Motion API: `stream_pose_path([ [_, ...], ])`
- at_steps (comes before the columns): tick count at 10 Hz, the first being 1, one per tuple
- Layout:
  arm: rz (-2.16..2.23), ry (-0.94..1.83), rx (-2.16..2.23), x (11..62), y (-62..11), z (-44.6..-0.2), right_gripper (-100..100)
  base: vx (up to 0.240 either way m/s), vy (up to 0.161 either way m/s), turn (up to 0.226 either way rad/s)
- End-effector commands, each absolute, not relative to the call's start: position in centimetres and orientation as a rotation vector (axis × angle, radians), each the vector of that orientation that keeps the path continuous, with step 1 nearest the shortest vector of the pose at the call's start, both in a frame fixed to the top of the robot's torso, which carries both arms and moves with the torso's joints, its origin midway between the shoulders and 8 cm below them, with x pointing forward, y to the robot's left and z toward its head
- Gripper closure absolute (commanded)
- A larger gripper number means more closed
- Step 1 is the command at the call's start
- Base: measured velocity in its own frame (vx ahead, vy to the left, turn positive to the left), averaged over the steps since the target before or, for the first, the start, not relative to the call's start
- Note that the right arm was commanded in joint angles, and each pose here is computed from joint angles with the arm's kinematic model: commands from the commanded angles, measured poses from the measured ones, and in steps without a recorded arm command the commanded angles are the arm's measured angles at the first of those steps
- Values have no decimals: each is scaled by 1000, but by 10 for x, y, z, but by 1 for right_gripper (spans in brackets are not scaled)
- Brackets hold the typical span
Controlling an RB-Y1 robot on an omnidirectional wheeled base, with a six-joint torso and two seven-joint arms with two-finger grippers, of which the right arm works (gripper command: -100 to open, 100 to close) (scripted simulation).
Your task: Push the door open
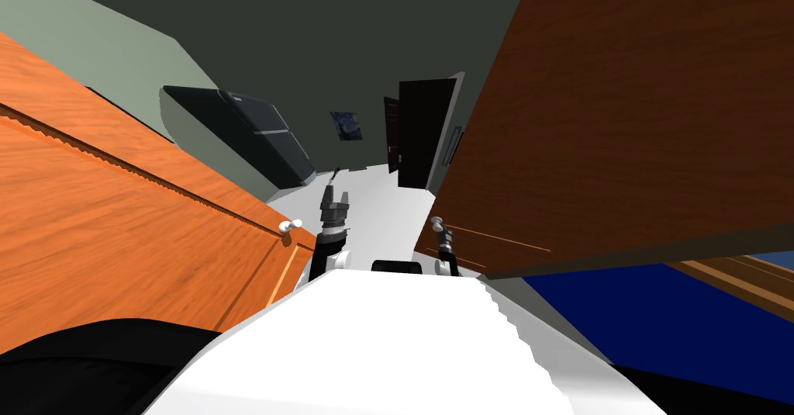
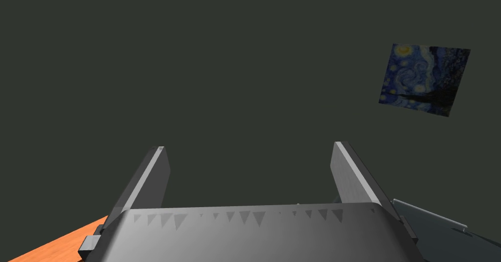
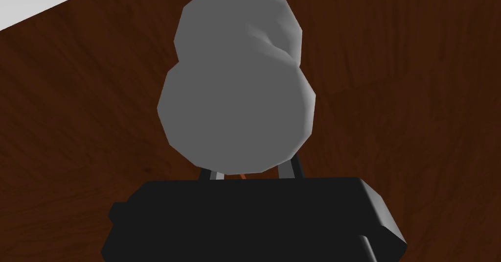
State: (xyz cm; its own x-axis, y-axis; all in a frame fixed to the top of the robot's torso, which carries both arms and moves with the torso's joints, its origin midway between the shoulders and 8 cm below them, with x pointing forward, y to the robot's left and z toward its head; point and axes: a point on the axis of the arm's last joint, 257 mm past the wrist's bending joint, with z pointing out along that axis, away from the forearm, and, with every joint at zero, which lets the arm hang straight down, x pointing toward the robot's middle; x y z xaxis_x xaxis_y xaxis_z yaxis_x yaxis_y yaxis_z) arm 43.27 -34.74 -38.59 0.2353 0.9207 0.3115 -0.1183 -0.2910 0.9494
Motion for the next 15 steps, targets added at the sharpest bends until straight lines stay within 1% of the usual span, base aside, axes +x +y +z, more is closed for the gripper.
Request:
stream_pose_path([
  [1, 1315, 754, 1464, 441, -347, -373, 100, 30, -6, 22],
  [2, 1344, 707, 1498, 441, -349, -373, 100, 34, -1, 24],
  [6, 1346, 705, 1499, 441, -349, -373, 100, 14, 1, 7],
  [10, 1432, 558, 1593, 439, -357, -374, 100, 39, -2, 27],
  [12, 1437, 553, 1597, 439, -357, -374, 100, 26, -4, 17],
  [15, 1497, 447, 1655, 438, -361, -376, 100, 34, -6, 25],
])
